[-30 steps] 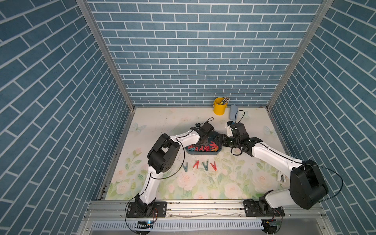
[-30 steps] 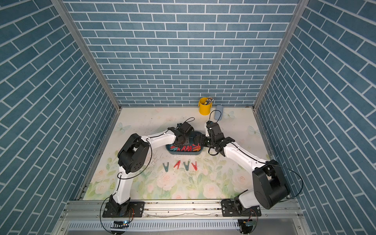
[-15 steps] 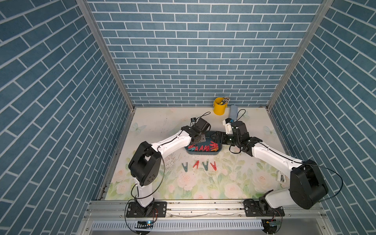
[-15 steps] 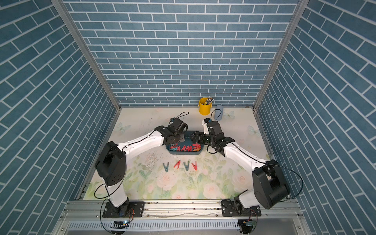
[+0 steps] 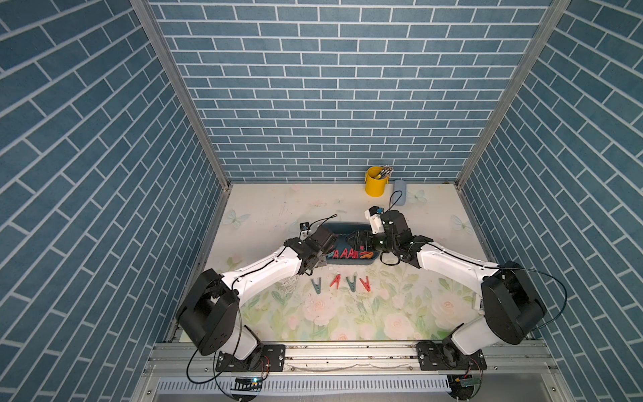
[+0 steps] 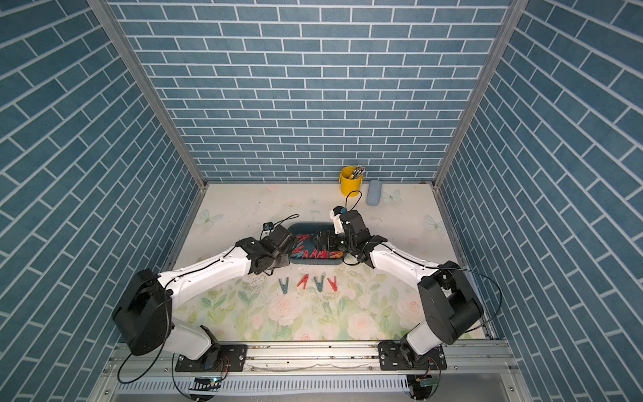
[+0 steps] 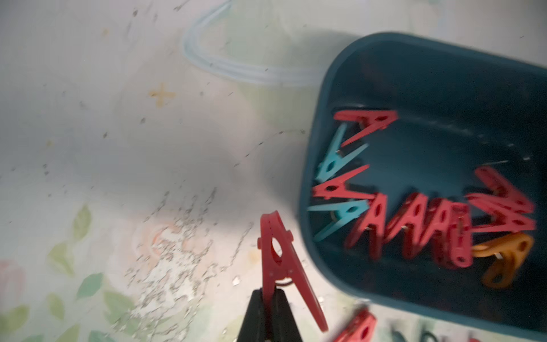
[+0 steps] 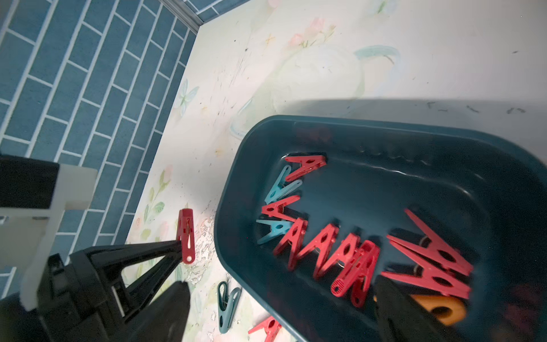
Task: Take the clothespins out of the storage box
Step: Pick up the clothespin from the storage box, then place the clothespin at the center of the board.
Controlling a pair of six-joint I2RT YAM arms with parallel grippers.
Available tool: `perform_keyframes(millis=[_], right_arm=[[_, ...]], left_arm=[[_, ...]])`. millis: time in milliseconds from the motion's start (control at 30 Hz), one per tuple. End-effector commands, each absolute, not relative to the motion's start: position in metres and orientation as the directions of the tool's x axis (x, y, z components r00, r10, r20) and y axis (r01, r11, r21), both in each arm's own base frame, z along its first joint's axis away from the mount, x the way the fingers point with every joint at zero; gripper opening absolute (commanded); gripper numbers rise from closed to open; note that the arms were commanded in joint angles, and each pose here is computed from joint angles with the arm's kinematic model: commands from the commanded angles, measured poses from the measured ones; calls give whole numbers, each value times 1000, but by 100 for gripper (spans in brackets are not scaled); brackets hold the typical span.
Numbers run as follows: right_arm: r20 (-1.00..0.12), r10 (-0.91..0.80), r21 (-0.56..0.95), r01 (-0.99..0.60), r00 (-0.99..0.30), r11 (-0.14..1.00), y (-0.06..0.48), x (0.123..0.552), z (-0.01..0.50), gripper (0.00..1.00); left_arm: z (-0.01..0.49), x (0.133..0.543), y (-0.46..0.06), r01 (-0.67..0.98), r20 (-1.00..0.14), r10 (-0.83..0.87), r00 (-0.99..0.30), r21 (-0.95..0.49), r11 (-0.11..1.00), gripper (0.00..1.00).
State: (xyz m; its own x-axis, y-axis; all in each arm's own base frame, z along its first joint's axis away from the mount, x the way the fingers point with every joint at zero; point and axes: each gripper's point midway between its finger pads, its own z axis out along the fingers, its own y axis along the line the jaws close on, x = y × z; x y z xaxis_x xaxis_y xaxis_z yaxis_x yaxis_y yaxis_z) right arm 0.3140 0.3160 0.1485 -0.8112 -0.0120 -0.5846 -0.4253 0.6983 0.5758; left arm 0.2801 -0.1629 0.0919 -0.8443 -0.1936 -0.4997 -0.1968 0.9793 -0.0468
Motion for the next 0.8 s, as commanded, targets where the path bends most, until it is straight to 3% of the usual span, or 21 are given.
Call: perform_keyframes(millis=[0,533,767], right_arm=[[-612,-15,584,-464,-791,666,333,318,163,99],[-593,-42,554,-446,-804,703,348,319,146,99],[-584,-57,495,-411,-809,766,343,330,131,99]], left_arm=[[80,260,-134,-248,-490,-212,-845,8,969,3],[20,209,-120,-162,-363,-150,-920,2,987,6],[7,206,-117,-139,-339,-117,-934,39,990,17]])
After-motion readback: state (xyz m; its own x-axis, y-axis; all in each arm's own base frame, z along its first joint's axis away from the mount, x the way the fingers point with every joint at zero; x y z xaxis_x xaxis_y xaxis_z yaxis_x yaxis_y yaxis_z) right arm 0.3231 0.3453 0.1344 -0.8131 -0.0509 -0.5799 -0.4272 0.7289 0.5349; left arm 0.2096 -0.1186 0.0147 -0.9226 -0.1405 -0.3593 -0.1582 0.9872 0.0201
